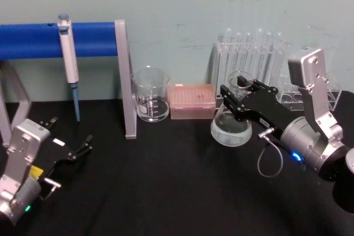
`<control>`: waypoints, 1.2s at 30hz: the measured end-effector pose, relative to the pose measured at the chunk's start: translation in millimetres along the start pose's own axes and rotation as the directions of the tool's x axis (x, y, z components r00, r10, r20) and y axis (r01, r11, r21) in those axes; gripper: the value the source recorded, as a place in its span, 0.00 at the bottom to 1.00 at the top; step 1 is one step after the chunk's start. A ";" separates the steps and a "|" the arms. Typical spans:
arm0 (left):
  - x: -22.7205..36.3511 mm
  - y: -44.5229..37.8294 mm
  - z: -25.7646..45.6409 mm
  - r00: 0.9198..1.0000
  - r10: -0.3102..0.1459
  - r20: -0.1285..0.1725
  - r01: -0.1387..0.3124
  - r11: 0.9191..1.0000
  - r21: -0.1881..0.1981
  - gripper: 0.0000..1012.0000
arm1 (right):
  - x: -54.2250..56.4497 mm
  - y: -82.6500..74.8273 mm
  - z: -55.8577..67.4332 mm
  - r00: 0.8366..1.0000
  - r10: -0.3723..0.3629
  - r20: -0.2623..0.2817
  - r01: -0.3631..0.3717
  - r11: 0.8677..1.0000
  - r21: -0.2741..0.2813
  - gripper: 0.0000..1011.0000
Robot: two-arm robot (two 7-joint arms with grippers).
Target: Grasp the erlenmeyer flask with one hand, shake it three times, then place it back.
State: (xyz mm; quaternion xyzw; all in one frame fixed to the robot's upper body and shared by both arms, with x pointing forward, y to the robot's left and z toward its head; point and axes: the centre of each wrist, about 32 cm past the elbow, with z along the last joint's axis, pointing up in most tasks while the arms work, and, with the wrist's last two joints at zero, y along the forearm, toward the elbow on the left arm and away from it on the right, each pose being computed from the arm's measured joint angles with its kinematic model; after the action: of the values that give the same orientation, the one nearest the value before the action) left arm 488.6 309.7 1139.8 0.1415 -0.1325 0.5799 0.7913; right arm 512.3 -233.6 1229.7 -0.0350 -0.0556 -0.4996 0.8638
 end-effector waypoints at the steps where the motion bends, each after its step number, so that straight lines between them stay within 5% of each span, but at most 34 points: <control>1: 0.0 0.0 0.0 1.000 0.000 0.000 0.000 1.000 0.000 0.99 | -0.3 0.6 0.0 1.000 0.003 0.000 -0.003 1.000 0.000 0.45; 21: 0.0 0.0 0.0 1.000 0.000 0.000 0.000 1.000 0.000 0.99 | -11.9 24.4 2.0 0.990 0.143 -0.006 -0.143 0.990 0.007 0.45; 36: 0.0 0.0 0.0 1.000 0.000 0.000 0.000 1.000 0.000 0.99 | -29.3 41.6 3.2 0.961 0.277 -0.019 -0.276 0.961 0.031 0.45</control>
State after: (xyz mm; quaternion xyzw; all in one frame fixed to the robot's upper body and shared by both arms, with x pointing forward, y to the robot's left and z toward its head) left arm 488.6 309.7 1139.8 0.1415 -0.1325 0.5799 0.7913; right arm 533.7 -187.4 1228.8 -0.0247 -0.0471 -0.3735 0.9261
